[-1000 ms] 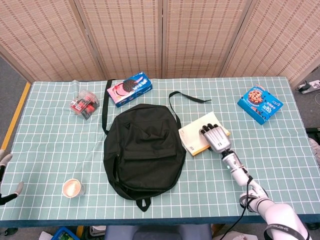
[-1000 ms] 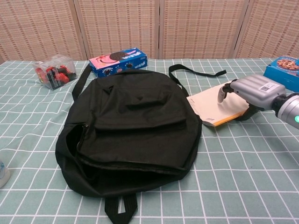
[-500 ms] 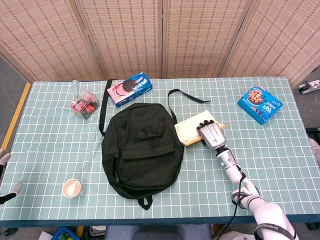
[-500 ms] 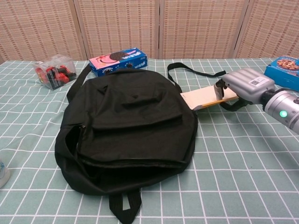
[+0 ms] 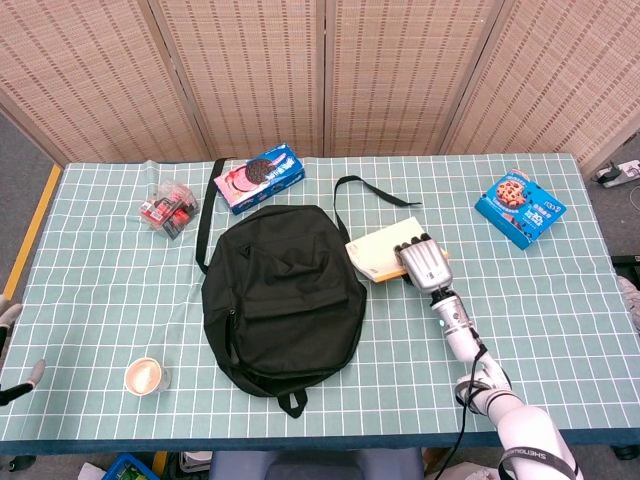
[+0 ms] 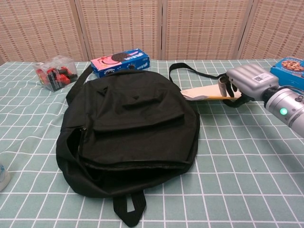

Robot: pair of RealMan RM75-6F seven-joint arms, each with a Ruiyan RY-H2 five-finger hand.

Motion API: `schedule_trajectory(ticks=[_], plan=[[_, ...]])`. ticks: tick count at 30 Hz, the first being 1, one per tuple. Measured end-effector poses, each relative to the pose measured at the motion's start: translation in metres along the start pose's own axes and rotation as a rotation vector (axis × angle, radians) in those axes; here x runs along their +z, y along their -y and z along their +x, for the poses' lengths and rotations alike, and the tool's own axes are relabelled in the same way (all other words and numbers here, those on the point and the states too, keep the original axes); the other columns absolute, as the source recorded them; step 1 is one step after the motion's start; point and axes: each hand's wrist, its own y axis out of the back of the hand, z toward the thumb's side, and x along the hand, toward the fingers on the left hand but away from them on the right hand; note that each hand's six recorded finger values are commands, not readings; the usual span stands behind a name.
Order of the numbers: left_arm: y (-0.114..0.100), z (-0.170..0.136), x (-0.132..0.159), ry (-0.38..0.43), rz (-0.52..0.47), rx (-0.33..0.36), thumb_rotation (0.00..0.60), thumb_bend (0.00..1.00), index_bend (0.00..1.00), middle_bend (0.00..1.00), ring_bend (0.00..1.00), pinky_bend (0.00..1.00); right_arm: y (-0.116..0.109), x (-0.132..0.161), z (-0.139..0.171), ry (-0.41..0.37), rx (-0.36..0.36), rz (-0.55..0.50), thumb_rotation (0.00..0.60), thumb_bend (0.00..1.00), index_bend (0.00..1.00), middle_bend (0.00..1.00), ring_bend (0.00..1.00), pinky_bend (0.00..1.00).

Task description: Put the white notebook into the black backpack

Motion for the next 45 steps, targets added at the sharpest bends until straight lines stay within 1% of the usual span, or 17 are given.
schedule_trajectory(ticks=[4,9,15,18,24,30,34,38,41,45], plan=[[-0.001,0.002,0.000,0.002,0.002,0.003,0.600,0.33,0.12,0.00,0.00,0.03,-0.003,-0.001,0.000,0.001,-0.014,-0.002,0.600,0.30,0.99,0.70,0.54,0.42],[-0.005,0.007,0.001,0.013,0.013,0.015,0.600,0.33,0.12,0.00,0.00,0.03,-0.012,-0.006,0.001,0.002,-0.052,0.001,0.600,0.30,1.00,0.71,0.55,0.44],[-0.014,0.019,0.007,0.050,0.040,0.036,0.600,0.33,0.13,0.00,0.00,0.03,-0.033,-0.016,0.004,-0.008,-0.123,0.005,0.600,0.30,1.00,0.72,0.55,0.45],[-0.016,0.029,0.015,0.092,0.065,0.033,0.600,0.33,0.14,0.00,0.00,0.03,-0.047,-0.021,0.007,-0.021,-0.164,0.004,0.600,0.30,1.00,0.72,0.56,0.45],[-0.014,0.052,0.042,0.215,0.088,-0.001,0.600,0.33,0.17,0.00,0.01,0.03,-0.077,-0.028,0.017,-0.051,-0.222,-0.003,0.600,0.30,1.00,0.72,0.56,0.46],[-0.005,0.073,0.082,0.377,0.109,-0.048,0.600,0.33,0.21,0.04,0.06,0.03,-0.119,-0.029,0.037,-0.075,-0.258,-0.020,0.600,0.30,1.00,0.72,0.57,0.46],[0.010,0.082,0.113,0.496,0.134,-0.102,0.600,0.33,0.22,0.07,0.08,0.03,-0.157,-0.034,0.055,-0.072,-0.284,-0.020,0.600,0.30,1.00,0.72,0.57,0.46],[0.027,0.087,0.140,0.587,0.149,-0.158,0.600,0.33,0.22,0.08,0.08,0.03,-0.192,-0.046,0.072,-0.047,-0.315,0.019,0.600,0.30,1.00,0.72,0.57,0.46],[0.041,0.086,0.160,0.660,0.156,-0.199,0.600,0.33,0.22,0.08,0.08,0.03,-0.208,-0.052,0.082,-0.026,-0.329,0.049,0.600,0.30,1.00,0.72,0.57,0.46],[0.058,0.079,0.188,0.756,0.166,-0.243,0.600,0.33,0.22,0.10,0.10,0.03,-0.214,-0.055,0.089,-0.012,-0.332,0.064,0.600,0.30,1.00,0.72,0.57,0.46]])
